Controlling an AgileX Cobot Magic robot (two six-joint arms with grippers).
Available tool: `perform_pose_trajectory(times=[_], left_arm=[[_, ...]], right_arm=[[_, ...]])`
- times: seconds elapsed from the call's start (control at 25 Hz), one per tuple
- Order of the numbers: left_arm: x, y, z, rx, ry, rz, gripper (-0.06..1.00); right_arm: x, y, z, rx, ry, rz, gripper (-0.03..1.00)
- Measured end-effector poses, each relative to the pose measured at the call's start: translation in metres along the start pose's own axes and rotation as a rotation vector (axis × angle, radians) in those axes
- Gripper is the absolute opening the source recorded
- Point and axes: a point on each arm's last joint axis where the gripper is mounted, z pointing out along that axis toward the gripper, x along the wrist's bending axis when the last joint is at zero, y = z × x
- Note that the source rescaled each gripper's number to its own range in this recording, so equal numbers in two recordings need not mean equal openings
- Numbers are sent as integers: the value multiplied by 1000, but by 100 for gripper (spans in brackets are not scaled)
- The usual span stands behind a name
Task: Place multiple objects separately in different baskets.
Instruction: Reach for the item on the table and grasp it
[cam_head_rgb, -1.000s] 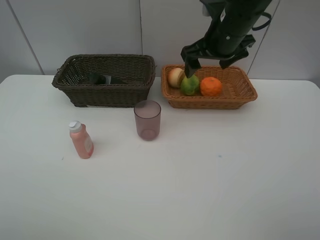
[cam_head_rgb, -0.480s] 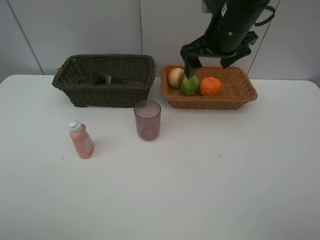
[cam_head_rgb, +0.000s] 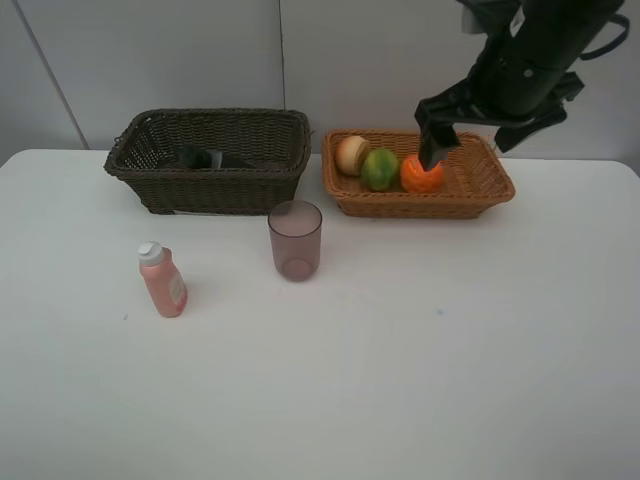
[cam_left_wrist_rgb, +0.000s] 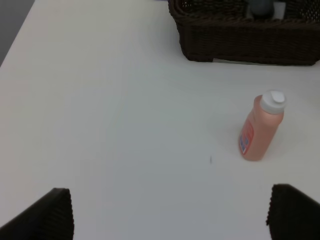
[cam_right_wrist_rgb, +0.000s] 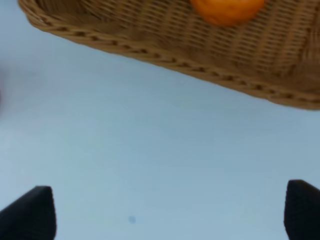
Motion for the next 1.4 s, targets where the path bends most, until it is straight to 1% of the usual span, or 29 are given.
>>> perform_pose_trajectory(times=[0.16,0.24,0.36,0.6,0.72,0.88,1.12,1.32,1.4], left_arm=[[0,0,0,0,0,0,100],[0,0,0,0,0,0,100],[0,0,0,0,0,0,100],[0,0,0,0,0,0,100],[0,0,0,0,0,0,100],[0,0,0,0,0,0,100],[0,0,0,0,0,0,100],[0,0,0,0,0,0,100],[0,0,0,0,0,0,100]], right_arm=[[-37,-41,-22,-6,-39,100,98],[-53,-61,-39,-37,-58,161,98],[-65,-94,-67,-110,-80,220,98],[-63,-164,-122,-321,-72,260,98],[-58,-205,-145,-412,-46,287,98],[-51,-250,-165,-521,4,314,98],[-45,-299,-170,-627,26,306,98],[-41,-320,-156,-648,38,309,98],[-39,-326,-145,-640,36,309,98]])
